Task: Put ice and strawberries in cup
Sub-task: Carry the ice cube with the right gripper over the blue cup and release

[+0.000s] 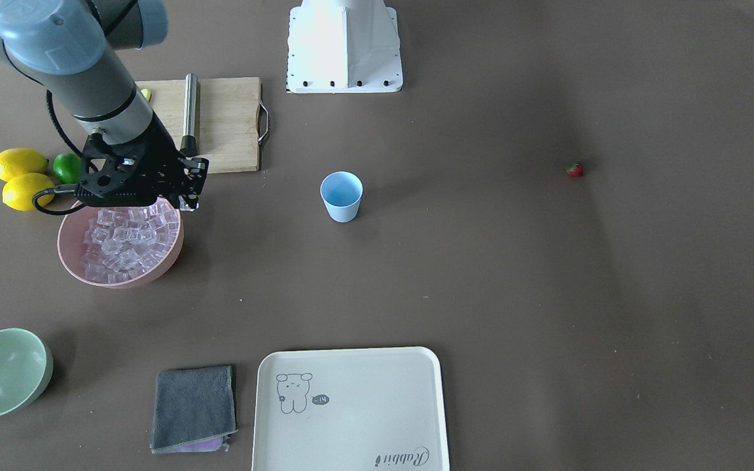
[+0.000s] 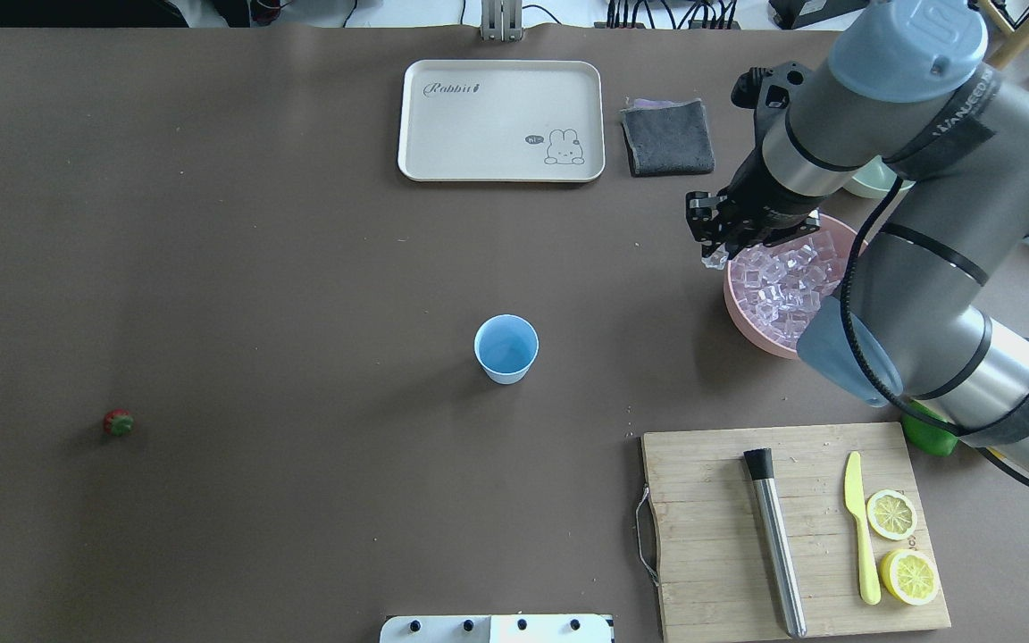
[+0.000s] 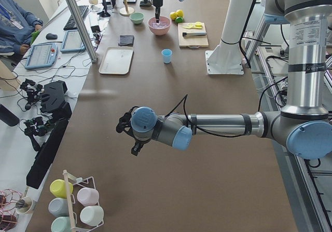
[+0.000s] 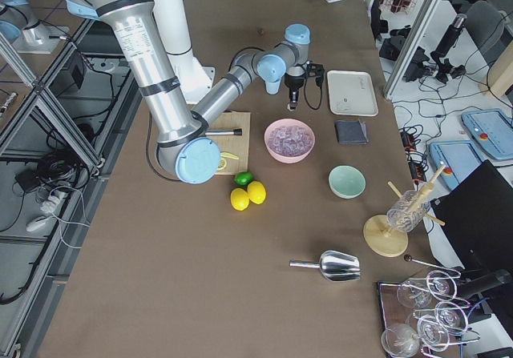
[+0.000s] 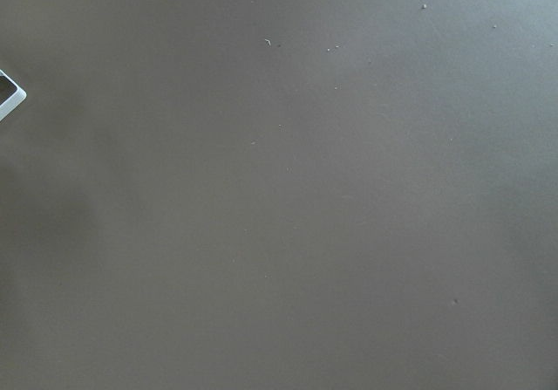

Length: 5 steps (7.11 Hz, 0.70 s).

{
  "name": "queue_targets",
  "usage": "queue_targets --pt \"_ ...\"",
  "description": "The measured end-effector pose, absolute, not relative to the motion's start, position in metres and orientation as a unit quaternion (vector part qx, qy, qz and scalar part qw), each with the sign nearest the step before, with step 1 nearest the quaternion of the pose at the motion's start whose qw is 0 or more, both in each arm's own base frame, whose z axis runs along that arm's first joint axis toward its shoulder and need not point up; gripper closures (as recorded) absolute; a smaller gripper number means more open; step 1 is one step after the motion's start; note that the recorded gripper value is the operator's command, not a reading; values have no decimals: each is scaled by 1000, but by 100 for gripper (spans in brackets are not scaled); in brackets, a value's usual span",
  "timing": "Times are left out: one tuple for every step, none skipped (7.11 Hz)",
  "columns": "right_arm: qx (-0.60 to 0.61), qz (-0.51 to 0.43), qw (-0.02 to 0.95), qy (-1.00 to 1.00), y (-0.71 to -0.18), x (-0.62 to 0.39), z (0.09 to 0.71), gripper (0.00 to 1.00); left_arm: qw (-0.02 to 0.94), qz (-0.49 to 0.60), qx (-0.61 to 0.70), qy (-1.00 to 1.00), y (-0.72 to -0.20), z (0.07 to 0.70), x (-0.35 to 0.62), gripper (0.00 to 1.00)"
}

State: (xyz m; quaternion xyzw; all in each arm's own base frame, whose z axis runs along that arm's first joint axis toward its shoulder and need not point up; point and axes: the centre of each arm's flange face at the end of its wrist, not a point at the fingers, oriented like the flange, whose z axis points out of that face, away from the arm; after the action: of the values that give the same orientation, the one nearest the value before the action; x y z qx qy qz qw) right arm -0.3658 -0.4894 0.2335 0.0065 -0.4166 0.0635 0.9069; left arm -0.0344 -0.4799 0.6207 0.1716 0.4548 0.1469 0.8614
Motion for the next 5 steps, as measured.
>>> queue_targets --pt "-3 99 901 -422 -477 -404 198 100 861 147 172 455 -480 620 -34 1" --pt "-5 126 897 -423 -462 -446 168 100 861 148 172 455 -480 620 -34 1" --pt "-5 141 895 -423 -445 -480 148 100 861 147 171 455 -480 621 -34 1" --pt "-3 149 895 -421 -428 -505 135 100 861 147 170 456 -479 622 -34 1" --pt "0 149 896 -419 -414 -523 131 100 861 147 170 456 -479 622 -34 1"
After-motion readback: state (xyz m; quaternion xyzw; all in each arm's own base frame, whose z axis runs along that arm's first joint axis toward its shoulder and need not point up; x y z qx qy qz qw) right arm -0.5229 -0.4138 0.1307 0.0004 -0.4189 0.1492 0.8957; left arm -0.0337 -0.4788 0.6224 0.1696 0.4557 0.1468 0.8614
